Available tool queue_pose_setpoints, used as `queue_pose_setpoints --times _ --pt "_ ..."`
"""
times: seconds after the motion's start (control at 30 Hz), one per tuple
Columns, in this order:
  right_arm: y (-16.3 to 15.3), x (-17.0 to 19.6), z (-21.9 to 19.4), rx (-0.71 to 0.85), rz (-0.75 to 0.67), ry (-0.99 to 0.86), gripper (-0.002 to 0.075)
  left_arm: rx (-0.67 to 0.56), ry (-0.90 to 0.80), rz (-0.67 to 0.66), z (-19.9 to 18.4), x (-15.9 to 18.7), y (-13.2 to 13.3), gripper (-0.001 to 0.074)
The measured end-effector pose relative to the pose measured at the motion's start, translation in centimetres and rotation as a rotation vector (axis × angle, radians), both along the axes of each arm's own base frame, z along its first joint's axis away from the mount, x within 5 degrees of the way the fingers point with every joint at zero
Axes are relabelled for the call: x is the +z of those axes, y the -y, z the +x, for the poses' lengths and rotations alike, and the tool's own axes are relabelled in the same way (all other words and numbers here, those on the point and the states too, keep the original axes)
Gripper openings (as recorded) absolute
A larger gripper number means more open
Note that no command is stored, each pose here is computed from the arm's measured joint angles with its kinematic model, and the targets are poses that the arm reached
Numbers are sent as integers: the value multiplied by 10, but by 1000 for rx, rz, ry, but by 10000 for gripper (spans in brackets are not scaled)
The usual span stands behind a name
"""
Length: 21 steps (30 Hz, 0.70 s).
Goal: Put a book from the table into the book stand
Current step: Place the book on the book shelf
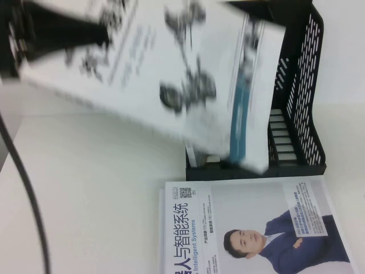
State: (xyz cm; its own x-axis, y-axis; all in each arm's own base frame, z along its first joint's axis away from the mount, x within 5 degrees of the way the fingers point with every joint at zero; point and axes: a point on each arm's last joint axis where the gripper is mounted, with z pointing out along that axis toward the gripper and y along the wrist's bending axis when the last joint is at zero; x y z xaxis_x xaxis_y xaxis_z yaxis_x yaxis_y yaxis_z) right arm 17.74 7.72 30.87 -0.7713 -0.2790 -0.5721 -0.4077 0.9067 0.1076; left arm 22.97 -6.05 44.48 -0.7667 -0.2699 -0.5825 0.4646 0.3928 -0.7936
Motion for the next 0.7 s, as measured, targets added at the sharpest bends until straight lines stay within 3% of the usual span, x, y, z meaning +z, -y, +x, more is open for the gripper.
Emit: queue_pose_setpoints --times 0.23,0.4,0.57,0.7 --pt "24 7 -15 -126 -154 16 -3 31 163 14 4 65 -1 112" --pt "33 14 -22 -186 -187 48 -3 73 175 104 14 86 3 112" --pt "35 15 -24 -200 -182 54 -3 18 170 141 28 91 34 112" --pt "35 15 -24 -205 -178 53 -3 -63 164 122 38 88 73 112"
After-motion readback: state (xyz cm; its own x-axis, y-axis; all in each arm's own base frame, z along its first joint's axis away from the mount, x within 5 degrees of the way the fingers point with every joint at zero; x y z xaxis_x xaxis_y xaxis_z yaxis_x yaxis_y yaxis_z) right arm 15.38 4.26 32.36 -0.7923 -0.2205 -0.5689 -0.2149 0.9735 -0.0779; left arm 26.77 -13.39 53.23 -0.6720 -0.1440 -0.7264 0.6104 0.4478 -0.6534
